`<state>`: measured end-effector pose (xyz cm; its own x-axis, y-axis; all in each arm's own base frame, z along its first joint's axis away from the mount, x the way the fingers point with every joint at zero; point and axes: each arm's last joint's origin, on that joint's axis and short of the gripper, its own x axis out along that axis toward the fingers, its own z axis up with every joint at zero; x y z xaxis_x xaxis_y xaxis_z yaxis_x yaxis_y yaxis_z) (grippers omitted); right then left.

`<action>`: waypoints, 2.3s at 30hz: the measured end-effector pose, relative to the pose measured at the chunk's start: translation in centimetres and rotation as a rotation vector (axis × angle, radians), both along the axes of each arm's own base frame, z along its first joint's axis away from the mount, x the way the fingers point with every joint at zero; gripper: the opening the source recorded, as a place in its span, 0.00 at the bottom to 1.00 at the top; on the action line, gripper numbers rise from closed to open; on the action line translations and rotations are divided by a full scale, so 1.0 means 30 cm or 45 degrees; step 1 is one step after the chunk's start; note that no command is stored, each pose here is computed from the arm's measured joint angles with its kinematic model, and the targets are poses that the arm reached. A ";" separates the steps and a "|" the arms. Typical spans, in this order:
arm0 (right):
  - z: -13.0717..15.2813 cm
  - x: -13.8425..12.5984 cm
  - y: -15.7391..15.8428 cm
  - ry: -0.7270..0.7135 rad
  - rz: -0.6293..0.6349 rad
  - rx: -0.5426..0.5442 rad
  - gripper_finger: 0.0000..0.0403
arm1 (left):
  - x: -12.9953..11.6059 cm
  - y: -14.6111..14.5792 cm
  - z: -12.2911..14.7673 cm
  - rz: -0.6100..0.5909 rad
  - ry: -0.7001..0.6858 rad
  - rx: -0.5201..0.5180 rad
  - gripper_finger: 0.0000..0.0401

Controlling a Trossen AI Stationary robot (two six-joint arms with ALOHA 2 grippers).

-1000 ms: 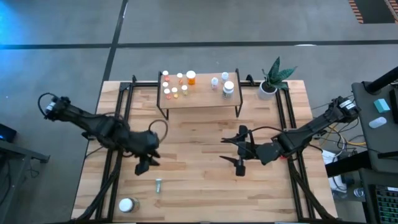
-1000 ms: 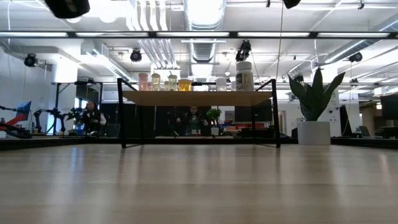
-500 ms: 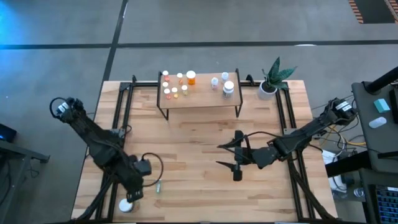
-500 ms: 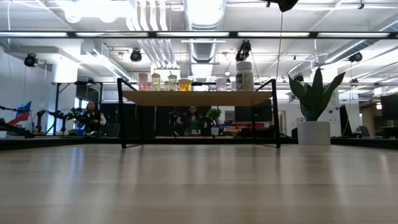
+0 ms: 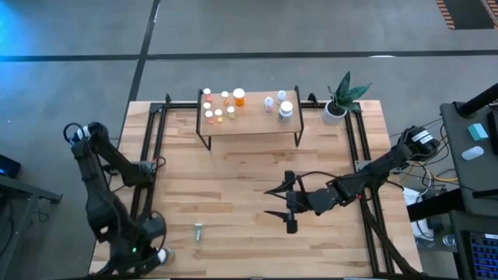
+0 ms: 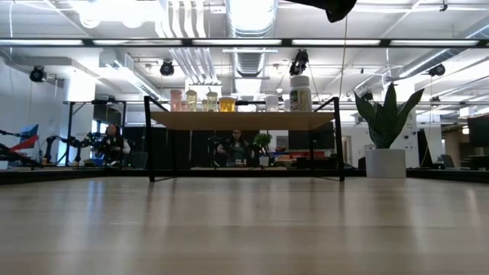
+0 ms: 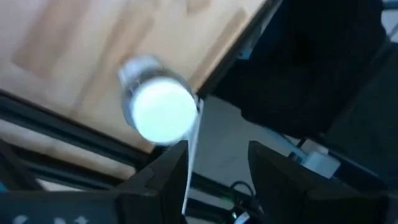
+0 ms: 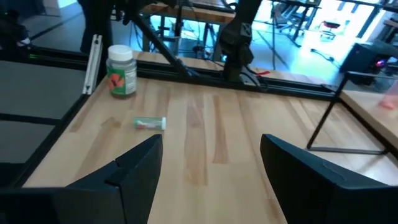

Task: Pick and place medicine bottles onto shelf by color
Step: Put the green pill bottle on the shelf

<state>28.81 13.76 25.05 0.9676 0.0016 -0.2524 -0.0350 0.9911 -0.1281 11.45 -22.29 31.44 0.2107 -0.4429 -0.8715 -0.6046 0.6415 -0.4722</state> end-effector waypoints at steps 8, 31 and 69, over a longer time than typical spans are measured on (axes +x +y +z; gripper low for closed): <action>-0.004 0.003 0.002 0.002 0.002 0.021 0.65 | -0.017 -0.102 -0.065 -0.001 0.054 0.003 0.38; -0.005 -0.001 0.009 0.003 -0.002 0.066 0.65 | -0.062 -0.068 0.026 0.032 -0.033 0.258 0.38; -0.005 -0.003 0.012 0.004 0.003 0.065 0.65 | -0.005 -0.128 -0.184 -0.114 0.139 0.303 0.90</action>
